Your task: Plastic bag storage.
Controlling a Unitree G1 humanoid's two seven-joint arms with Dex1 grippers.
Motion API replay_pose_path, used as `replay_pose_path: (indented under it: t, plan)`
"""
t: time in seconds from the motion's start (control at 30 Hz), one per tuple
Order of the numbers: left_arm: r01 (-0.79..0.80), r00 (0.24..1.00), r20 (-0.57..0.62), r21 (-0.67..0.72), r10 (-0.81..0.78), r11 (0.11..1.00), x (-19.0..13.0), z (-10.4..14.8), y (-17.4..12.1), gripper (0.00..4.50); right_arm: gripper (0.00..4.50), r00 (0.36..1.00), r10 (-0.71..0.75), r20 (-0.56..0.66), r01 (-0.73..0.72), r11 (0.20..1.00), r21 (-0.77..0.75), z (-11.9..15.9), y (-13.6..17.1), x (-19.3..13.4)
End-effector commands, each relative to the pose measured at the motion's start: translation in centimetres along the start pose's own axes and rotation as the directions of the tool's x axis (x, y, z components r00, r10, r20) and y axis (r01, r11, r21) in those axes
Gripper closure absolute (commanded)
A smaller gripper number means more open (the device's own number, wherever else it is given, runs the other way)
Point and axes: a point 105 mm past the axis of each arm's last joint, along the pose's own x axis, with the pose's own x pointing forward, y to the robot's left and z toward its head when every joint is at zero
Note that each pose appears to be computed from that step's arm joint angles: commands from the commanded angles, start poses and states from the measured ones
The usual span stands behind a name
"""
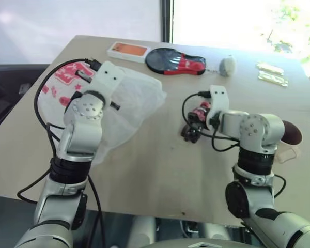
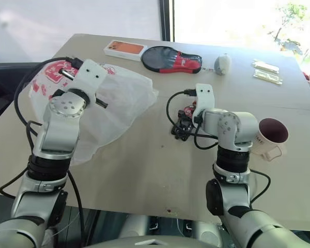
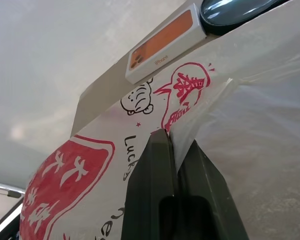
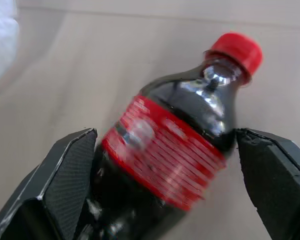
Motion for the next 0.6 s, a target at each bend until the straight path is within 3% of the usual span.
replay_pose_path:
  t: [0.03,0.17,0.23,0.33,0.43,0.57,0.6]
  plan:
    - [-0.038,0.998,0.046,-0.002,0.038,0.999,-0.6,1.2,0.3,4.45,0.0,0.989,0.0,-0.15,0.002,1.0,0.011,-2.5,0.8,1.7]
    - [-0.042,0.997,0.058,-0.036,0.044,0.998,-0.7,1.7,0.6,4.5,1.06,0.976,-0.008,-0.217,0.004,1.0,-0.017,-4.3,0.3,2.3]
    - [-0.033,0.997,0.066,-0.077,0.038,0.997,-0.7,2.1,0.7,4.5,1.55,0.983,-0.038,-0.182,0.009,0.988,-0.155,-4.3,-0.6,1.7]
    - [0.01,0.999,0.052,-0.199,0.0,0.98,-0.6,2.3,0.5,4.5,1.68,0.995,-0.032,-0.091,-0.008,0.913,-0.408,-3.7,-1.9,0.2]
    - [0.032,0.999,0.043,-0.258,-0.022,0.966,-0.6,2.5,0.5,4.5,2.07,0.989,0.061,-0.135,-0.115,0.89,-0.441,-4.2,-2.3,-1.2]
    - [0.037,0.999,0.044,-0.244,-0.027,0.969,-0.4,2.6,0.7,4.5,3.57,0.982,0.093,-0.161,-0.165,0.838,-0.521,-4.7,-2.2,-2.2]
    - [0.043,0.998,0.049,-0.238,-0.032,0.97,-0.3,2.7,0.6,4.5,3.33,0.98,0.096,-0.173,-0.174,0.837,-0.519,-5.0,-2.2,-2.2]
